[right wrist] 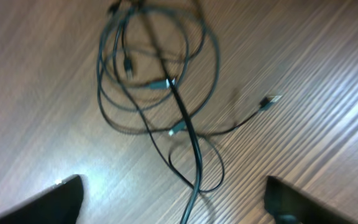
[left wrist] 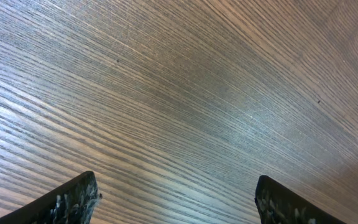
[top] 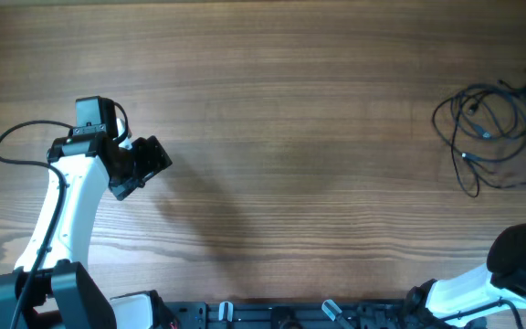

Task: Untangle cables

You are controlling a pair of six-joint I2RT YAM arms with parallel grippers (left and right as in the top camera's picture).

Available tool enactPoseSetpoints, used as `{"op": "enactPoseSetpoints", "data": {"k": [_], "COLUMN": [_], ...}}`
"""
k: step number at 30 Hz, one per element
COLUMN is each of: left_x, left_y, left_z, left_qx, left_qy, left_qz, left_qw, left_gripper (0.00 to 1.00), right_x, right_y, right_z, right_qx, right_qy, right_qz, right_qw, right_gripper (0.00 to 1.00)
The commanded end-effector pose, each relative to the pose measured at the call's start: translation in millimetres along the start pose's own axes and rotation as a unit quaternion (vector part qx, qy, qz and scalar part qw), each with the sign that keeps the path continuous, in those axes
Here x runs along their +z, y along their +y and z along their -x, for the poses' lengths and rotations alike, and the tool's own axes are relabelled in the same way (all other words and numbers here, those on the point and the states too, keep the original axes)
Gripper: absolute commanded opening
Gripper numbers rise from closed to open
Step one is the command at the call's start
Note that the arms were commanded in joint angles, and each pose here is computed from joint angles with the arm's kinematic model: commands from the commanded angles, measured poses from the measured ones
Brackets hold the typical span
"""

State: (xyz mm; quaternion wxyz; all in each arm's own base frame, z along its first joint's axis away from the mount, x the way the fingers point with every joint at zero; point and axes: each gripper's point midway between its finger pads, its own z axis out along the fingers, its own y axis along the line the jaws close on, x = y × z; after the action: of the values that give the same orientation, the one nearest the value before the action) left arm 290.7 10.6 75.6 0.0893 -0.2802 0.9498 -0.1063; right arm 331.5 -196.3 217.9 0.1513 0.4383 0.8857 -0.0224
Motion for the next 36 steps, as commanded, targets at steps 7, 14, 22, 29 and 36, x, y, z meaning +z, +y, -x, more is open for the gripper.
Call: {"op": "enactPoseSetpoints", "data": {"k": [7, 14, 22, 29, 36], "left_x": [-1.8, -1.8, -16.6, -2.6, 5.7], "left_y": [-7.2, -7.3, -90.0, -132.7, -41.2], "left_z": [-0.7, -0.6, -0.2, -7.5, -16.7], "left_qx": [-0.001, -0.001, 0.104, 0.228, 0.107], "left_qy": [0.003, 0.003, -0.002, -0.086, -0.077], "left_qz": [-0.022, -0.022, -0.215, -0.14, 0.096], "left_qw": [1.0, 1.0, 0.971, 0.96, 0.987], "left_gripper": [0.83, 0.83, 0.87, 0.92, 0.87], "right_x": [26.2, 41.6, 44.1, 27.3, 43.4], "right_y": [22.5, 16.0, 73.5, 169.5, 145.5], "right_z": [-32.7, -46.6, -95.7, -179.0, -173.6], "right_qx": [-0.016, -0.011, -0.068, -0.364, -0.375], "right_qy": [0.076, 0.1, 0.177, 0.163, 0.065], "right_qz": [0.065, 0.052, 0.165, 0.244, -0.001], "right_qw": [0.995, 0.994, 0.968, 0.884, 0.925], "right_gripper": [0.99, 1.0, 1.0, 0.99, 1.0]}}
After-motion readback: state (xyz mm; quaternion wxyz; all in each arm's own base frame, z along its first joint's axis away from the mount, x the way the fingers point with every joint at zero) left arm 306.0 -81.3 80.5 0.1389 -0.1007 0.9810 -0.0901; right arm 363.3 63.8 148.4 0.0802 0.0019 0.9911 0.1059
